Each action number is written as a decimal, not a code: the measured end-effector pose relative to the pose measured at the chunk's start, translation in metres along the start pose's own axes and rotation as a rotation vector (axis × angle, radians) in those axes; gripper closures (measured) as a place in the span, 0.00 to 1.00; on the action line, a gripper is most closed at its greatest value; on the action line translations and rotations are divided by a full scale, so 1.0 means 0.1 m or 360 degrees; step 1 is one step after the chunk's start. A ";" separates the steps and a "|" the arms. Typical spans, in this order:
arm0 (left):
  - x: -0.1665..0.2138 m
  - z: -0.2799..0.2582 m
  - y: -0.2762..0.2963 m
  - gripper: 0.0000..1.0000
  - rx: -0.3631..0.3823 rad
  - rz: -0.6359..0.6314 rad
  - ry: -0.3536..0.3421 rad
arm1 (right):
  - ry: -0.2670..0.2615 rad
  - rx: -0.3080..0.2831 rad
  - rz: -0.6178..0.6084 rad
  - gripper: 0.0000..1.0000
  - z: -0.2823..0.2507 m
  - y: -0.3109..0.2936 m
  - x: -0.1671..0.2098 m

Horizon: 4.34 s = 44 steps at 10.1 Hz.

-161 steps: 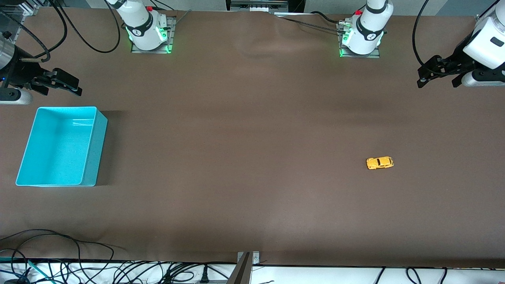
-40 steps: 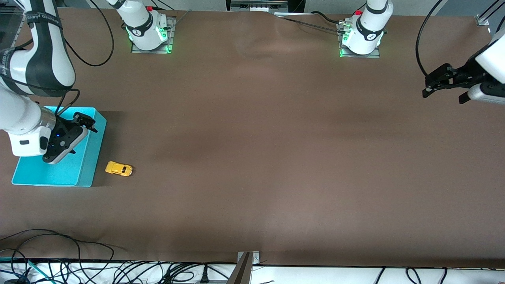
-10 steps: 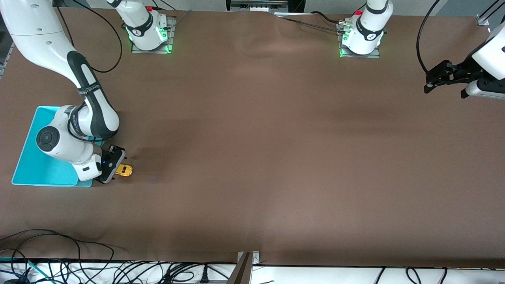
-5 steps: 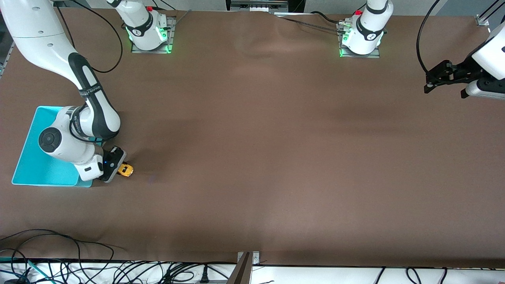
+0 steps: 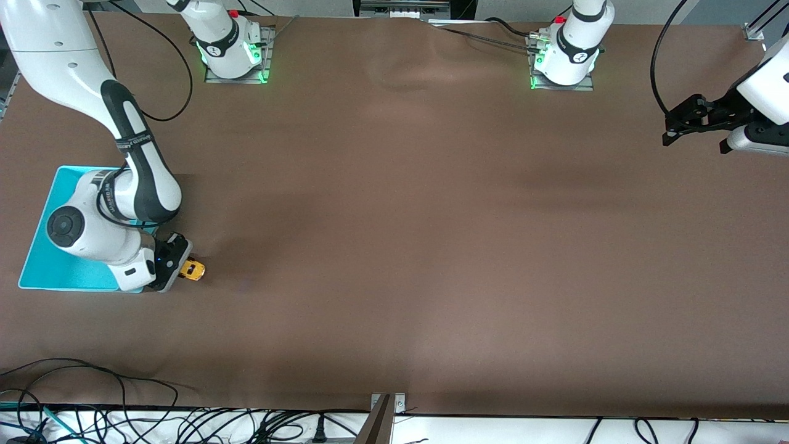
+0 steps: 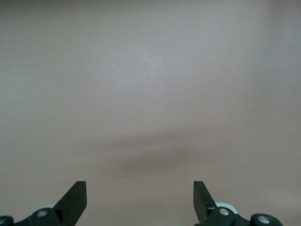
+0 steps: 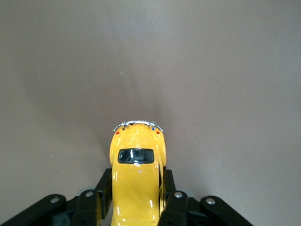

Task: Wind up and store yellow beetle car
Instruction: 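Lift the car with the right gripper over the cyan bin, then lower the car into the bin and open the right gripper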

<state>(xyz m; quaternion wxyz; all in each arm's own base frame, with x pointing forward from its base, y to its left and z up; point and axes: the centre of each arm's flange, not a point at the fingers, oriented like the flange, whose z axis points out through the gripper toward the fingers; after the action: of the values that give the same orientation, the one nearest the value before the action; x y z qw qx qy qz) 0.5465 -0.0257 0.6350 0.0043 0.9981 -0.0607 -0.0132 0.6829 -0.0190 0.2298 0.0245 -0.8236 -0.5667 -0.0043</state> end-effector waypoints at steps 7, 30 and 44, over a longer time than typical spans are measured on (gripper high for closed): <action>0.00 0.00 -0.01 0.00 0.0000 -0.0003 -0.0001 | -0.0103 0.0268 -0.0006 0.54 -0.95 0.20 -0.07; 0.00 0.00 -0.01 0.00 0.0001 -0.0004 -0.0001 | -0.0168 0.0322 -0.0399 0.54 0.03 0.33 -2.22; 0.00 0.00 -0.03 0.00 0.0001 -0.0008 -0.0001 | -0.0156 0.0335 -0.0415 0.54 0.26 0.31 -2.27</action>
<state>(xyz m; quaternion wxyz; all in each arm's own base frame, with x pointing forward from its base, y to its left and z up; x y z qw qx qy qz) 0.5466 -0.0230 0.6346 0.0039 0.9982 -0.0583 -0.0136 0.6298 -0.2408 0.1943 0.0821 -0.7352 -0.6665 0.0921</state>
